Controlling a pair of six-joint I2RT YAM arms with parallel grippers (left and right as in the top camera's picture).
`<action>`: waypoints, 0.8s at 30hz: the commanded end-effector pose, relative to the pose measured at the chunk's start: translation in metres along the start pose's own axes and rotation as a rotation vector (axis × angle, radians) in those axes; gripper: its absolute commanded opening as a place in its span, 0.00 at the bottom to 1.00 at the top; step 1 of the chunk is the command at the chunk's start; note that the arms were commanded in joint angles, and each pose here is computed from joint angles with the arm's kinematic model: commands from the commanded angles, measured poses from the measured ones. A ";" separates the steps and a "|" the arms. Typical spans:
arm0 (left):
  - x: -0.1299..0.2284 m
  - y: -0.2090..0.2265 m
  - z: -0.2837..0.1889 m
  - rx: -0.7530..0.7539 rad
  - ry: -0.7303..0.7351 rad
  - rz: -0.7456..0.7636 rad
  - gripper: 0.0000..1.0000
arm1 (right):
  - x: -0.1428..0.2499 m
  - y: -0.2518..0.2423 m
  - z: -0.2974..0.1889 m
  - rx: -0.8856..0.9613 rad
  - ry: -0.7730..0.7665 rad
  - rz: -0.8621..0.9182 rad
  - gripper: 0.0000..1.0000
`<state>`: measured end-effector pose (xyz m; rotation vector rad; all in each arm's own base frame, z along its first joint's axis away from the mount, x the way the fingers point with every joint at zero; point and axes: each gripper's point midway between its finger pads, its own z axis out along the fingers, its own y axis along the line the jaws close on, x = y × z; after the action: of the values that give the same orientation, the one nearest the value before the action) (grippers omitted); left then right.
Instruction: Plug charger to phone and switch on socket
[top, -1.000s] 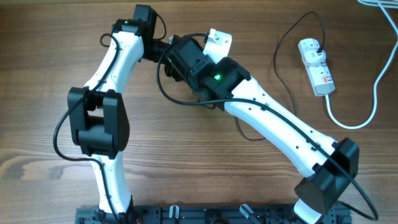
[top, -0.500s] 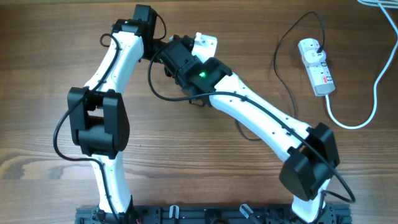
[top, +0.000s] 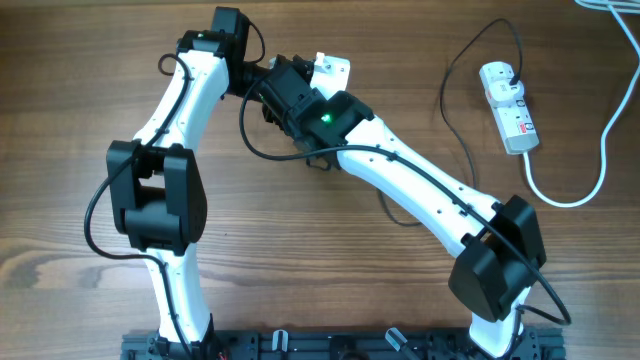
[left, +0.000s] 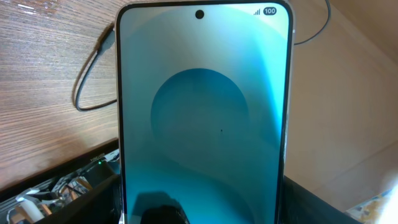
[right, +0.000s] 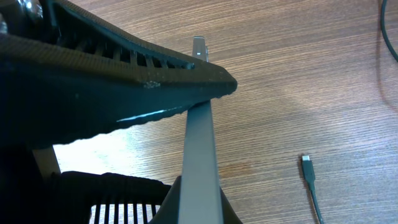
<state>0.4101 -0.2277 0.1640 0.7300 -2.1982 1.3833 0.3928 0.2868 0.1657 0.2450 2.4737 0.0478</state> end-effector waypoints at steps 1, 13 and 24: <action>0.019 -0.013 -0.003 0.029 0.028 0.039 0.77 | -0.007 0.003 -0.009 -0.015 -0.027 0.000 0.04; 0.008 -0.017 -0.004 0.030 -0.020 0.092 1.00 | -0.050 -0.013 -0.059 -0.026 -0.179 0.077 0.04; 0.020 -0.031 -0.008 0.103 0.064 0.003 1.00 | -0.060 -0.042 -0.106 -0.091 -0.182 0.739 0.05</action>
<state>0.4191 -0.2342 0.1815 0.7184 -2.1672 1.4652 0.3707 0.2629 0.2548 0.6096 2.2860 0.2847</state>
